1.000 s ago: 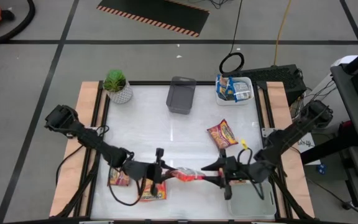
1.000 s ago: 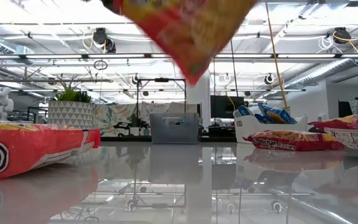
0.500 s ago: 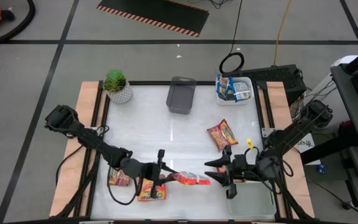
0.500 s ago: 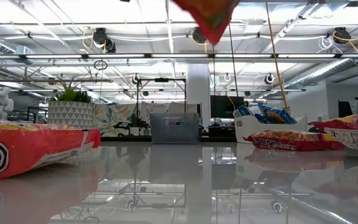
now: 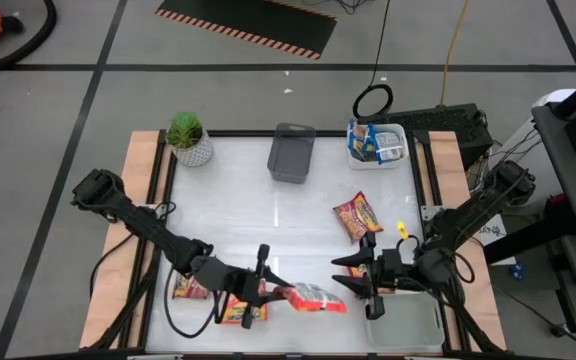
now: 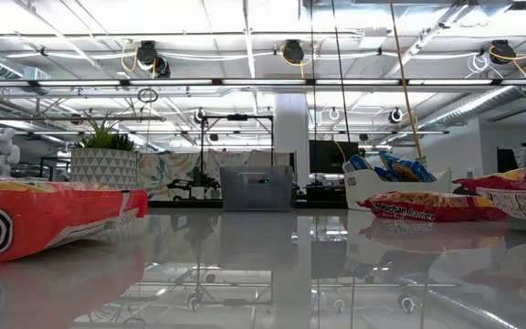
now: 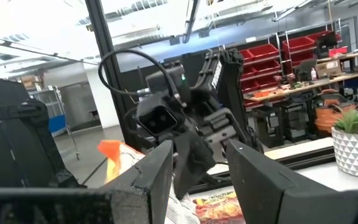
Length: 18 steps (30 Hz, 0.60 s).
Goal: Sort Maruchan noodles
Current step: Put the top orange noodle pack into the gray bin
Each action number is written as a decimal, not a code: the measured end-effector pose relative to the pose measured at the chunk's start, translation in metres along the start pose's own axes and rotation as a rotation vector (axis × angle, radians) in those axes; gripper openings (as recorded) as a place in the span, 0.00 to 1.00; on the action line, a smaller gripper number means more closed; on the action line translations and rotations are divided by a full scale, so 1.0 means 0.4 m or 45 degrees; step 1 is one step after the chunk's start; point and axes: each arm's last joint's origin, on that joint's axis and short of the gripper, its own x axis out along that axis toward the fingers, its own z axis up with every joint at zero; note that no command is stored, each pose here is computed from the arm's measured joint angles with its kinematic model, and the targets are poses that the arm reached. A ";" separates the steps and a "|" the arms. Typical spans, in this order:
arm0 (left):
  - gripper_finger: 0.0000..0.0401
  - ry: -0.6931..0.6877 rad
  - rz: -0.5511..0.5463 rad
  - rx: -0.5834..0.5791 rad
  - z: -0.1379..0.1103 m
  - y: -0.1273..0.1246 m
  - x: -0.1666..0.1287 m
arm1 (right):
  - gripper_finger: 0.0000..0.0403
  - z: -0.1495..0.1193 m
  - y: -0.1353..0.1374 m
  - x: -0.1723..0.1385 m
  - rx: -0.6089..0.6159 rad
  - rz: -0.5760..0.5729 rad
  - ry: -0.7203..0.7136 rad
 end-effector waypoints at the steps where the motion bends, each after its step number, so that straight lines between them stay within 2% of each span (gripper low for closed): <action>1: 0.24 -0.002 -0.002 0.007 0.003 0.000 0.001 | 0.37 -0.001 0.000 0.000 -0.003 -0.001 0.003; 7: 0.24 -0.011 -0.006 0.016 0.015 -0.001 0.001 | 0.37 -0.001 0.000 0.000 0.042 -0.002 0.002; 12: 0.24 -0.087 -0.004 -0.018 0.033 -0.011 -0.005 | 0.37 -0.008 -0.001 0.000 0.090 -0.006 0.030; 18: 0.24 -0.149 0.083 -0.042 0.081 -0.040 -0.021 | 0.37 -0.003 0.000 -0.003 0.036 0.011 0.034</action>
